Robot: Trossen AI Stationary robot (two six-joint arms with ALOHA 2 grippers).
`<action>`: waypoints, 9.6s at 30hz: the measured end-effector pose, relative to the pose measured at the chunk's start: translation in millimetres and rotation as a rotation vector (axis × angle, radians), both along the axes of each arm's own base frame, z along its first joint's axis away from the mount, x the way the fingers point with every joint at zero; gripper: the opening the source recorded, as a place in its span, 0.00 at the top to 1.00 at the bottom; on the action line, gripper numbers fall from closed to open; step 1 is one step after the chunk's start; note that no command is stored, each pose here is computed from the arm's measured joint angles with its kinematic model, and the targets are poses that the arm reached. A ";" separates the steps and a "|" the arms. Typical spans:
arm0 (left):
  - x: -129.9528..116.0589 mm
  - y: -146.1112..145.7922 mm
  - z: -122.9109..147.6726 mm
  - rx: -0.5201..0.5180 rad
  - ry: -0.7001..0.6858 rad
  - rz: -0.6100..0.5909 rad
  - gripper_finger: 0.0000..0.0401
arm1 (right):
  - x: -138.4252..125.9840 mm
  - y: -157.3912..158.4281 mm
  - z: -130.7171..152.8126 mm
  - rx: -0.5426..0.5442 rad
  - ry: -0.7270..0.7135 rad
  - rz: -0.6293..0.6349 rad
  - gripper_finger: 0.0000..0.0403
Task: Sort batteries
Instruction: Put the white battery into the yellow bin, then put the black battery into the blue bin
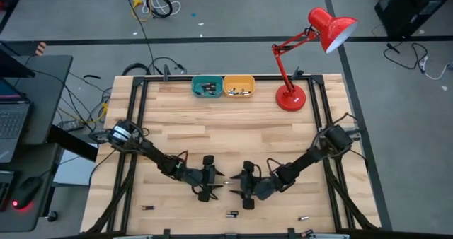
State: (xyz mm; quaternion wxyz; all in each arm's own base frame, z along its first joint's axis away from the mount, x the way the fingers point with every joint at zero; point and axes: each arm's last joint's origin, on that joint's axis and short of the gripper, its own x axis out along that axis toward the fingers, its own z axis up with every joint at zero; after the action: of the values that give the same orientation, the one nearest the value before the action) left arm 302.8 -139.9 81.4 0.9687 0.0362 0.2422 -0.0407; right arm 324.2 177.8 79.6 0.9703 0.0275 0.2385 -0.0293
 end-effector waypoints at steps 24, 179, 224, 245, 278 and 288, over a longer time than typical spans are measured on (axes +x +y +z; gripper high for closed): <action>-0.3 1.2 -0.7 -0.012 0.007 0.034 0.44 | 4.8 -9.6 -18.6 0.013 0.089 -0.018 0.89; -197.2 -113.0 65.2 -0.245 1.059 0.260 0.43 | -53.0 -197.7 55.4 0.012 -0.247 -0.185 0.59; -107.3 -40.7 83.1 0.045 0.661 0.678 0.86 | -53.9 -188.4 49.7 0.012 -0.183 -0.105 0.59; -6.3 124.3 86.0 0.218 0.696 0.608 0.86 | -52.8 -188.7 53.8 0.005 -0.227 -0.103 0.59; -26.4 331.8 104.0 -0.015 0.381 0.964 0.70 | -53.8 -188.7 50.5 0.013 -0.191 -0.107 0.59; -20.8 339.3 115.3 -0.097 0.292 0.891 0.57 | -56.8 -184.8 41.7 0.060 -0.099 -0.116 0.59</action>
State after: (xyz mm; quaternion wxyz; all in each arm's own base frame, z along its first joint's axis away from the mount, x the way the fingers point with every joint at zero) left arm 282.0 199.3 196.7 0.8482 -0.1229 0.3658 0.3628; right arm 267.4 -7.0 121.3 0.9763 0.0718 0.1889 -0.0769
